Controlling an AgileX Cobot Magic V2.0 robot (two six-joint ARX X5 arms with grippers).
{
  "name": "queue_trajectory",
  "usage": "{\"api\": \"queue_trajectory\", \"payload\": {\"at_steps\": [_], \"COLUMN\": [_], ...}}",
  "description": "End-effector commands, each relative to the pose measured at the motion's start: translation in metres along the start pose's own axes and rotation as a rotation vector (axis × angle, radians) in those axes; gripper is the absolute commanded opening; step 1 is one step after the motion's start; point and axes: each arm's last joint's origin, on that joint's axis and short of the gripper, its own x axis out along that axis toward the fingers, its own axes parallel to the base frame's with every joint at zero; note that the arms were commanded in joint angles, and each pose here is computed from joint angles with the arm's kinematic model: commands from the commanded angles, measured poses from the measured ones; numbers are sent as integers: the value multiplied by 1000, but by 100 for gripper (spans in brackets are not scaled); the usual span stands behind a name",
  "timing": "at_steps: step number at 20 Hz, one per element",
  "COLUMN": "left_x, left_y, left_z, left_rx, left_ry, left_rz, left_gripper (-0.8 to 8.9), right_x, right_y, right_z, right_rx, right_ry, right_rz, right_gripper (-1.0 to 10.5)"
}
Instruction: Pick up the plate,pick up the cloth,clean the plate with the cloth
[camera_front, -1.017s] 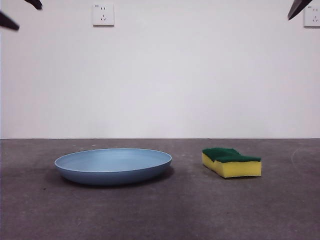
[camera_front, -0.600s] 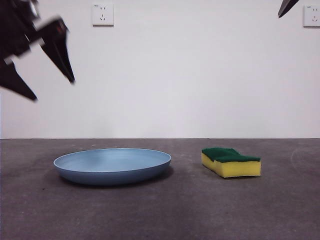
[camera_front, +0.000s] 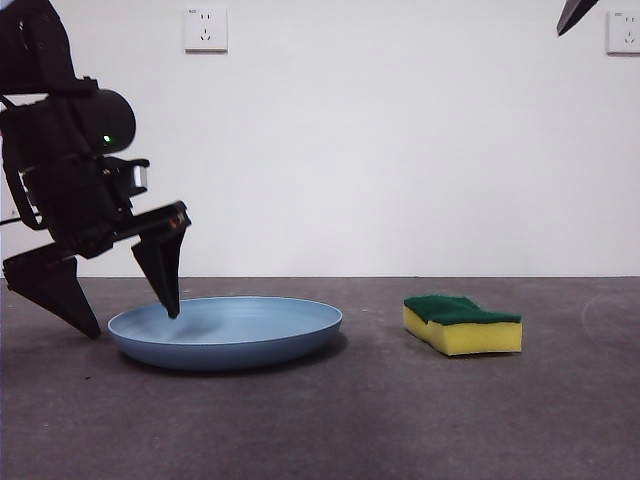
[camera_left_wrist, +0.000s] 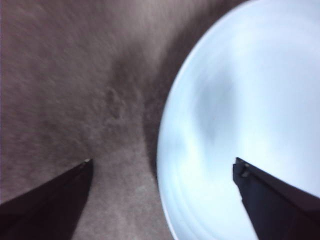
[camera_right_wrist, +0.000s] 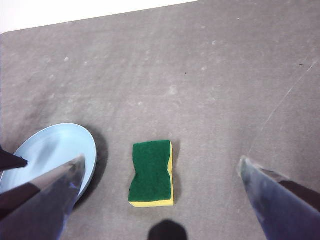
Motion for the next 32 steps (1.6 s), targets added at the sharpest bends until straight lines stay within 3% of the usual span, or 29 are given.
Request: {"api": "queue_trajectory", "payload": {"at_steps": [1, 2, 10, 15, 20, 25, 32], "left_x": [6, 7, 4, -37, -109, -159, -179], "left_y": [-3, -5, -7, -18, -33, -41, -44], "left_z": [-2, -3, -4, -2, -9, -26, -39], "left_rx": [41, 81, 165, 183, 218, 238, 243], "left_ry": [21, 22, 28, -68, -274, -400, -423], "left_rz": [53, 73, 110, 75, 62, 57, 53], "left_gripper": [105, -25, -8, -8, -8, -8, -8], "right_x": [0, 0, 0, 5, 42, 115, 211], "right_y": [0, 0, 0, 2, 15, 28, 27], "right_z": [0, 0, 0, 5, 27, 39, -12], "right_rx": [-4, -4, -6, -64, -134, -166, -183], "right_ry": [2, 4, 6, 26, 247, 504, 780], "right_rz": [2, 1, 2, 9, 46, 71, 67], "right_gripper": [629, 629, 626, 626, 601, 587, 586]}}
